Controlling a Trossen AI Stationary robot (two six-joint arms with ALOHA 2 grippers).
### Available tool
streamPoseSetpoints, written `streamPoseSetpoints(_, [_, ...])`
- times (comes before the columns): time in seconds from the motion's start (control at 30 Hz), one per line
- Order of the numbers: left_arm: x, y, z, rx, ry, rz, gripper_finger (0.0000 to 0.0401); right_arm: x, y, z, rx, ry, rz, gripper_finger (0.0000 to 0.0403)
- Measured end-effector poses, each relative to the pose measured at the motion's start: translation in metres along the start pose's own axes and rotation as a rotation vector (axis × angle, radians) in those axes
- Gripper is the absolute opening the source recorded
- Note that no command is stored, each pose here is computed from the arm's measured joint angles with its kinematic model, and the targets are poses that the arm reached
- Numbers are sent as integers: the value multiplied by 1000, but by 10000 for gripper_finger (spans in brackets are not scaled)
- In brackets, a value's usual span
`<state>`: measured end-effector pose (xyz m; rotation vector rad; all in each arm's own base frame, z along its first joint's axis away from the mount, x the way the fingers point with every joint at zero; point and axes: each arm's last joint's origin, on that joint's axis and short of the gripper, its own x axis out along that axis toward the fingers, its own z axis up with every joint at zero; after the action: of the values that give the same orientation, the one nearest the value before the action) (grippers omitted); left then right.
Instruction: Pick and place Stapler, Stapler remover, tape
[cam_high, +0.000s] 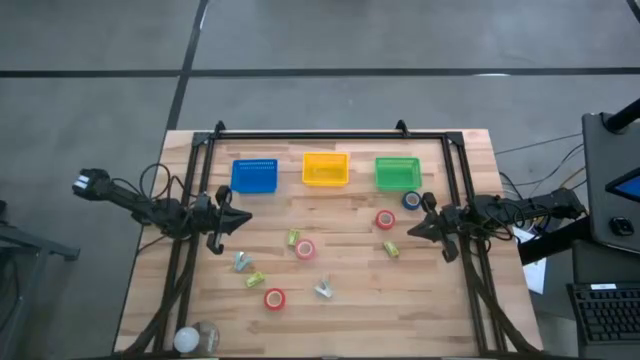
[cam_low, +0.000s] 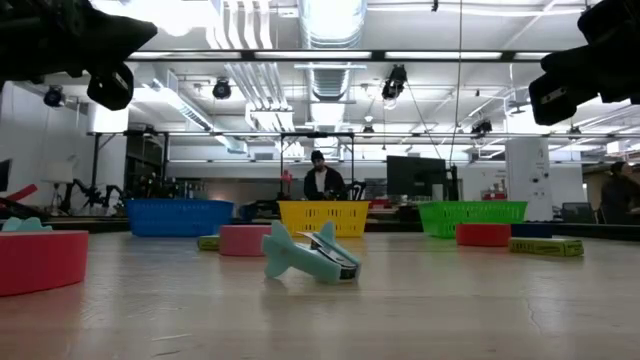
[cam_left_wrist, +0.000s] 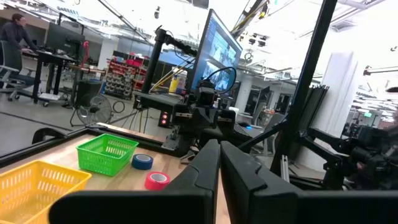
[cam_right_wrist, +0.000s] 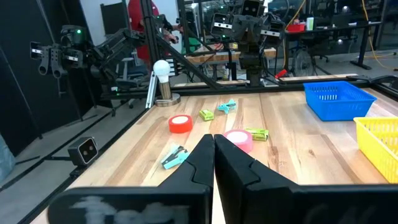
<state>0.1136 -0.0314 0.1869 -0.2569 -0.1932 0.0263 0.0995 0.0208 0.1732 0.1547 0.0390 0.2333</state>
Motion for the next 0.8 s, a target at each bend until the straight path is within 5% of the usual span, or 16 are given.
streamPoseSetpoints(0.57, [0,0,0,0,0,0,19,0,0,1,-3,-12,-1,9])
streamPoseSetpoints(0.8, [0,0,0,0,0,0,21,0,0,8,164,-91,-13,9])
